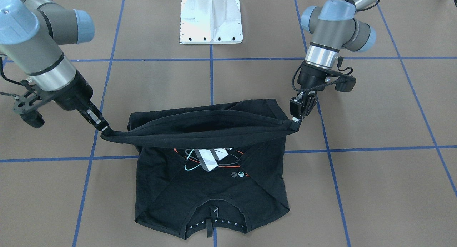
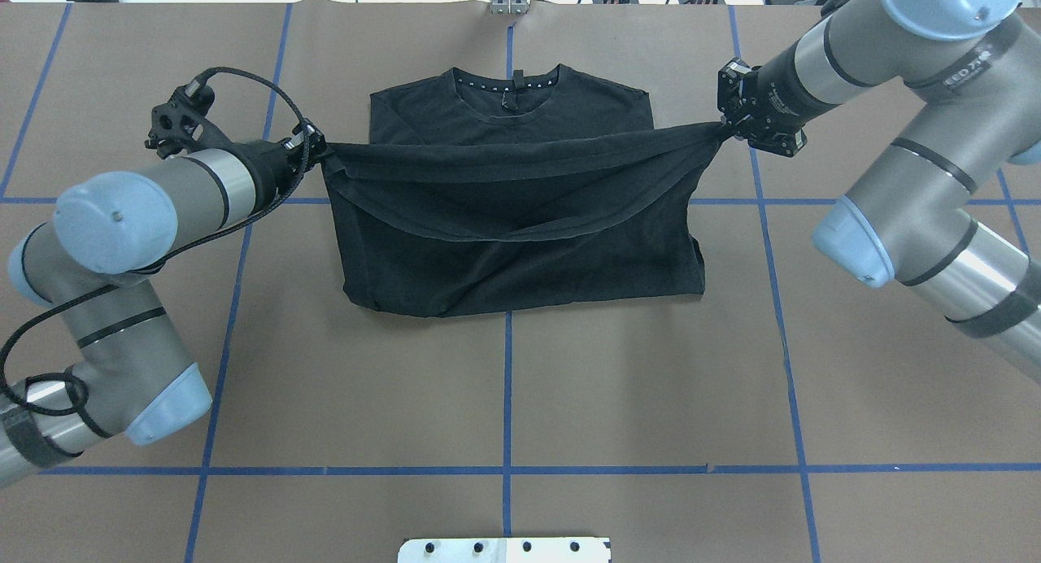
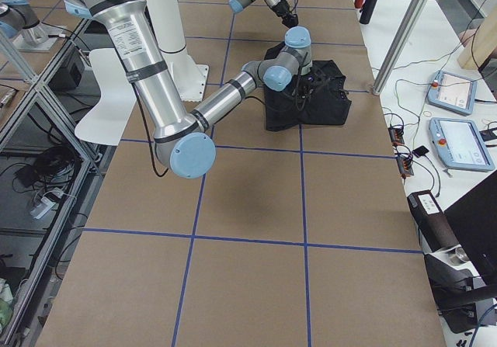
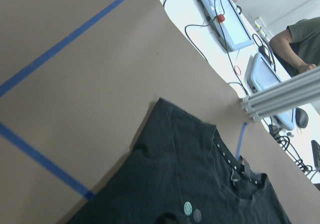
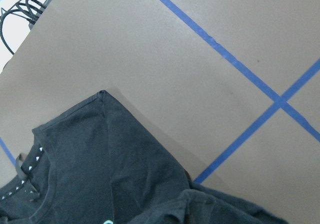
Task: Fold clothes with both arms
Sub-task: 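Lift the hem with both grippers and fold it toward the collar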
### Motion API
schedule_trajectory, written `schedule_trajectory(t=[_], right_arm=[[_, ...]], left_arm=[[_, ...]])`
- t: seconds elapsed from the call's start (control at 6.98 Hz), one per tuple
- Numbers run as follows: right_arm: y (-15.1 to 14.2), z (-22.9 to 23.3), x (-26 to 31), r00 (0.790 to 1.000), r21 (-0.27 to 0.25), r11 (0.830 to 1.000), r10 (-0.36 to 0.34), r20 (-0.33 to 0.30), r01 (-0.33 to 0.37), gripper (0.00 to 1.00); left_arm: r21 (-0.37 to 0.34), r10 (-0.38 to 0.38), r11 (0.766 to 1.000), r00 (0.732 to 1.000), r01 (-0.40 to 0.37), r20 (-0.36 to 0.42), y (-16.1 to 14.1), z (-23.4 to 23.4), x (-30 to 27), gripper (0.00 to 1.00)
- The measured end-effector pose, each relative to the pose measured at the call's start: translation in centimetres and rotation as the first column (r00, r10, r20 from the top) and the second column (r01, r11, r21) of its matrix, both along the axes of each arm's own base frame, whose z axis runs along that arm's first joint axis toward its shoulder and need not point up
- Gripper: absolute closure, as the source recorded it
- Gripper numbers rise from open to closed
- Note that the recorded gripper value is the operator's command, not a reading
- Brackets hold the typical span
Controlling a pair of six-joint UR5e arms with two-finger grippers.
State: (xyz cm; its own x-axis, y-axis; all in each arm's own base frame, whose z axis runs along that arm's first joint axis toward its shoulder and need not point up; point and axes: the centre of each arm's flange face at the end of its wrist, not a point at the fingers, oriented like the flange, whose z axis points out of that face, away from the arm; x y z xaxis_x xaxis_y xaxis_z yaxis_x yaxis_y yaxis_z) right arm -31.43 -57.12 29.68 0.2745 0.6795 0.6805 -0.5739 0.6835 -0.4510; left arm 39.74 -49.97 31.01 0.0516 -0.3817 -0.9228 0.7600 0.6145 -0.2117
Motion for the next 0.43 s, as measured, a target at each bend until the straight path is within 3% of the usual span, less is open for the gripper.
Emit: schedule_trajectory(t=[0.43], right_arm=[[-4.7,2.3,-2.4,0.993,0.031,0.999,0.020,-0.113,-0.017,1.00]], left_arm=[[-0.017,-0.052,0.998,0.998,0.053,0.045,-7.3,2.2,2.3,1.00]])
